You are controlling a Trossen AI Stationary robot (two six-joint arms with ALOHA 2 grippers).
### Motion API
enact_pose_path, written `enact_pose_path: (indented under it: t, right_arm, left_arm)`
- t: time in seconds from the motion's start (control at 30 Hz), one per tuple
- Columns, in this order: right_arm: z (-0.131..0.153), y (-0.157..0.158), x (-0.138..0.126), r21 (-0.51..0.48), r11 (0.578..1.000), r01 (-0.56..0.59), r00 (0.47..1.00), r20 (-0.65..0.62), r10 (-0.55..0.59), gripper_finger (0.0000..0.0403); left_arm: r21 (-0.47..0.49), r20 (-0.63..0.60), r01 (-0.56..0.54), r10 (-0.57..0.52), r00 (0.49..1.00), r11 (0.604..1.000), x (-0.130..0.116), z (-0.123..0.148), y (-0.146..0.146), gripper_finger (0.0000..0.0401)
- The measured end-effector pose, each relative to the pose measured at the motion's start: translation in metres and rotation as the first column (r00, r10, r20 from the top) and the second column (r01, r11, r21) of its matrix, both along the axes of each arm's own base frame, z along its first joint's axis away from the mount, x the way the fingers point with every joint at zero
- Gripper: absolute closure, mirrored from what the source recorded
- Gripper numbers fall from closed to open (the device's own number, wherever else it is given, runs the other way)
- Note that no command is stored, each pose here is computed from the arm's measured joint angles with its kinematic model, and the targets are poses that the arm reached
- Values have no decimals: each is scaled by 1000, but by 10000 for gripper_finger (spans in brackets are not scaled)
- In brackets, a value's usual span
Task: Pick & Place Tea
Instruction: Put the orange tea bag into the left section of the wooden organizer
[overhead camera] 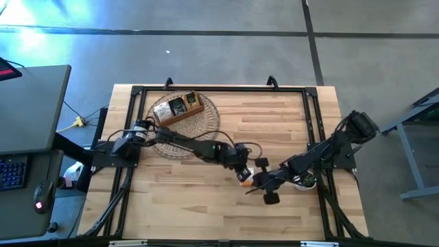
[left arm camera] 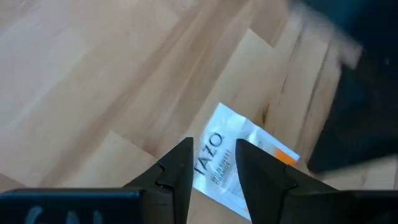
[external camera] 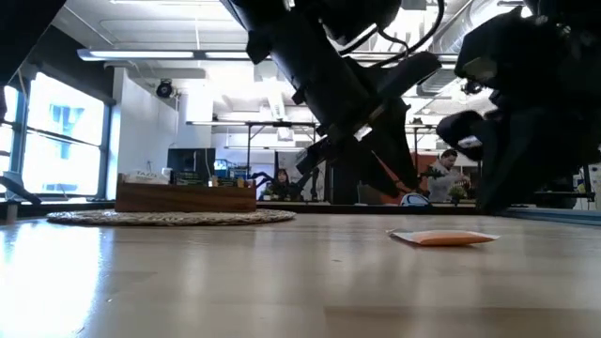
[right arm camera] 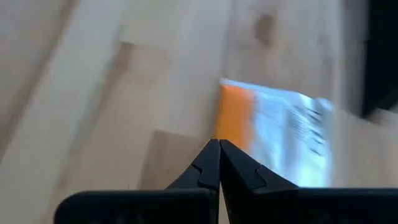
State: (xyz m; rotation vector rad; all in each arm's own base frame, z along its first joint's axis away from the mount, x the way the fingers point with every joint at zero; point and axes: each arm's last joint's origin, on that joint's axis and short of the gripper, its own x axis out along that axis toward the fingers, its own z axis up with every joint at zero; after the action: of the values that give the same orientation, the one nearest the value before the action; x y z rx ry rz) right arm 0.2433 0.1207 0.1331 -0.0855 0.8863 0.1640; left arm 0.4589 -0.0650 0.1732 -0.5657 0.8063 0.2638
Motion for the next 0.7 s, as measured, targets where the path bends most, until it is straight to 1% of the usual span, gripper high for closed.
enact_pose_path:
  t: [0.1,0.2,0.27,0.3,0.33,0.37,0.4,0.47,0.5,0.7]
  right_arm:
    - [-11,4,6,17,1000,-15,1000,1,15,400]
    - [-21,4,8,-15,1000,-23,1000,-18,22,401]
    - [-25,4,9,-31,999,-21,999,-28,20,401]
    - [-26,3,8,-36,999,-21,999,-38,20,401]
    - [-26,3,8,-41,999,-21,999,-47,19,401]
    - [-27,3,7,-47,999,-22,998,-55,19,401]
    - [-27,2,6,-57,998,-22,998,-62,18,401]
    - [-26,2,6,-60,998,-31,998,-65,27,402]
    - [-27,2,6,-67,997,-41,997,-67,36,402]
    - [-28,0,5,-82,995,-48,995,-86,41,402]
  left_arm:
    - [-6,-2,-3,3,1000,1000,1,0,7,282]
    - [-24,-4,11,-11,1000,1000,1,0,7,282]
    - [-28,-10,16,-16,1000,999,5,-10,6,282]
    - [-27,-17,17,-17,1000,999,6,-17,6,282]
    - [-23,-62,17,-19,998,1000,3,-24,6,282]
    - [-24,-73,20,-22,997,1000,2,-26,6,282]
    - [-29,-60,23,-24,998,999,3,-23,5,282]
    - [-29,-53,22,-23,998,999,6,-27,5,282]
    - [-25,-69,21,-22,997,999,6,-32,5,282]
    - [-57,-70,43,-47,996,997,6,-33,4,282]
